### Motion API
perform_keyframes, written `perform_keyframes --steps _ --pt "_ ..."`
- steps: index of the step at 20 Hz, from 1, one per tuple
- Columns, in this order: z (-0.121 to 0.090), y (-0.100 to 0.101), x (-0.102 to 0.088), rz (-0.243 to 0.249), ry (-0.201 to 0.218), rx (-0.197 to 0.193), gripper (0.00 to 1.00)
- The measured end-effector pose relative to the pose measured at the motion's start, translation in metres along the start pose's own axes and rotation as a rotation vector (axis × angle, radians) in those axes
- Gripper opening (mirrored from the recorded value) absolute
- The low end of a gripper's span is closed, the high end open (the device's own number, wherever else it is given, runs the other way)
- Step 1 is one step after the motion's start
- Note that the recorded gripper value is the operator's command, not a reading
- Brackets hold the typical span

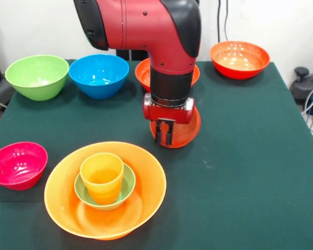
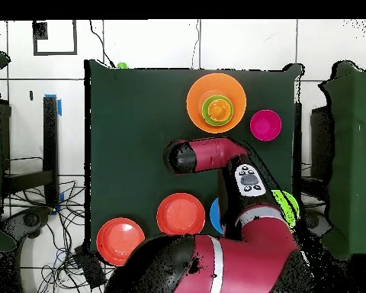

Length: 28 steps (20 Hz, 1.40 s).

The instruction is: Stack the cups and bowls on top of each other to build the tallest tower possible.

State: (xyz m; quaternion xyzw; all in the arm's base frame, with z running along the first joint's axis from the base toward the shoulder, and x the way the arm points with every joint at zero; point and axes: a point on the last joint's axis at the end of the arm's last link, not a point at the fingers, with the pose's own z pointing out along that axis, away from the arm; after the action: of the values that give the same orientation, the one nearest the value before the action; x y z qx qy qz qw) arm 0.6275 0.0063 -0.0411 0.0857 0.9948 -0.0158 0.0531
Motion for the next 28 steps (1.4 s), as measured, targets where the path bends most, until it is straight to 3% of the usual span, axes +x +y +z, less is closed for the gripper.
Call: perform_keyframes --steps 14,28 --pt "-0.004 0.003 -0.003 -0.009 0.006 0.010 1.00" --pt "-0.042 -0.014 -0.017 0.033 0.102 0.027 1.00"
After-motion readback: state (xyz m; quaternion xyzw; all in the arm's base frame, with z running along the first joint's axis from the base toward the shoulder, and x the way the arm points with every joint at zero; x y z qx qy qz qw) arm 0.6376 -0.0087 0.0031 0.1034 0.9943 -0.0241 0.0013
